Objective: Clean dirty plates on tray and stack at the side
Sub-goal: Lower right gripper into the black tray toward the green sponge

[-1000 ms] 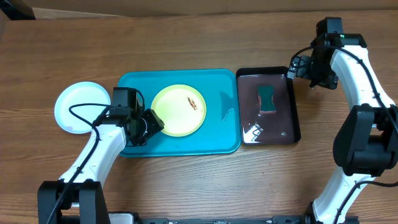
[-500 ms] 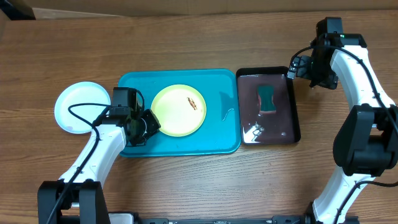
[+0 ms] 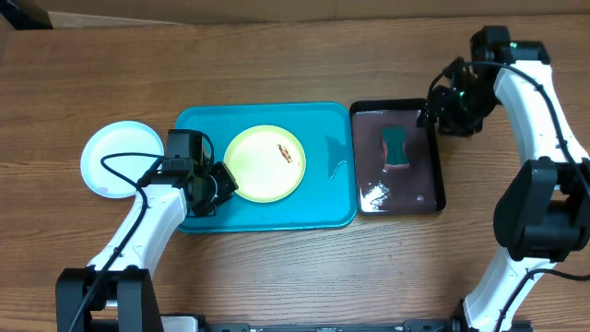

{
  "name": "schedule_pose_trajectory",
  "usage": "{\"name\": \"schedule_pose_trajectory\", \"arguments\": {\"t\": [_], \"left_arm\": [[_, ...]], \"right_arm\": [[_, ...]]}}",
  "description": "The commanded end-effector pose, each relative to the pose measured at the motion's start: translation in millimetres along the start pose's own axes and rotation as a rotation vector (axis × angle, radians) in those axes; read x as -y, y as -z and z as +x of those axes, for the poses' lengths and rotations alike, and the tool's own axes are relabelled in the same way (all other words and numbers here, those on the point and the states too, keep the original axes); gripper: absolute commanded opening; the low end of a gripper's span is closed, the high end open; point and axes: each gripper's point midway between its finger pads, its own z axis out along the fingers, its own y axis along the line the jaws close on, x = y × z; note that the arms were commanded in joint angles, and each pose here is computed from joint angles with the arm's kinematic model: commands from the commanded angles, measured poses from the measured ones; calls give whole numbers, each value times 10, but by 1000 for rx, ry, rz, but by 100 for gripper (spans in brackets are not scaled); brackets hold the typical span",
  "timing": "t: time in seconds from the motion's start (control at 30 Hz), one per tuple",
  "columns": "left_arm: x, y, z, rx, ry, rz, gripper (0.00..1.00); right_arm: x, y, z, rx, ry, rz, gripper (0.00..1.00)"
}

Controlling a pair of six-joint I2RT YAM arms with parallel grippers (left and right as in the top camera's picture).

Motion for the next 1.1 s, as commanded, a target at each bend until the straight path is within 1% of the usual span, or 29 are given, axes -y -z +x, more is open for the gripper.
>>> {"name": "schedule_pose_trajectory", "arguments": {"t": [0.0, 0.07, 0.17, 0.23, 0.3, 0.33, 0.6, 0.8, 1.0, 1.03, 1.07], "left_arm": [[49, 9, -54, 15, -22, 1, 7], [48, 9, -53, 14, -22, 1, 9], [46, 9, -52, 14, -21, 1, 11], [47, 9, -51, 14, -22, 0, 12], [47, 9, -52, 14, -22, 1, 13], [46, 9, -52, 14, -21, 0, 13], [42, 9, -44, 11, -21, -1, 13], [42, 9, -45, 11, -21, -1, 13], [43, 9, -46, 12, -21, -1, 13], [43, 9, -46, 12, -21, -1, 12], [43, 9, -46, 12, -21, -1, 12]], "right_arm": [[-422, 260, 68, 45, 117, -85, 40], [-442, 211, 177, 11, 140, -23, 42], [-412, 82, 273, -19, 155, 94, 53], [-368, -17, 247, 3, 136, 180, 55], [-316, -136, 185, 42, 130, 266, 59], [-284, -273, 167, 57, 139, 317, 61], [-119, -757, 240, 56, 180, 392, 68], [48, -981, 370, 28, 172, 404, 69], [154, -1221, 416, 47, 176, 394, 69], [169, -1256, 420, 51, 177, 392, 68], [179, -1281, 419, 57, 178, 390, 58]]}}
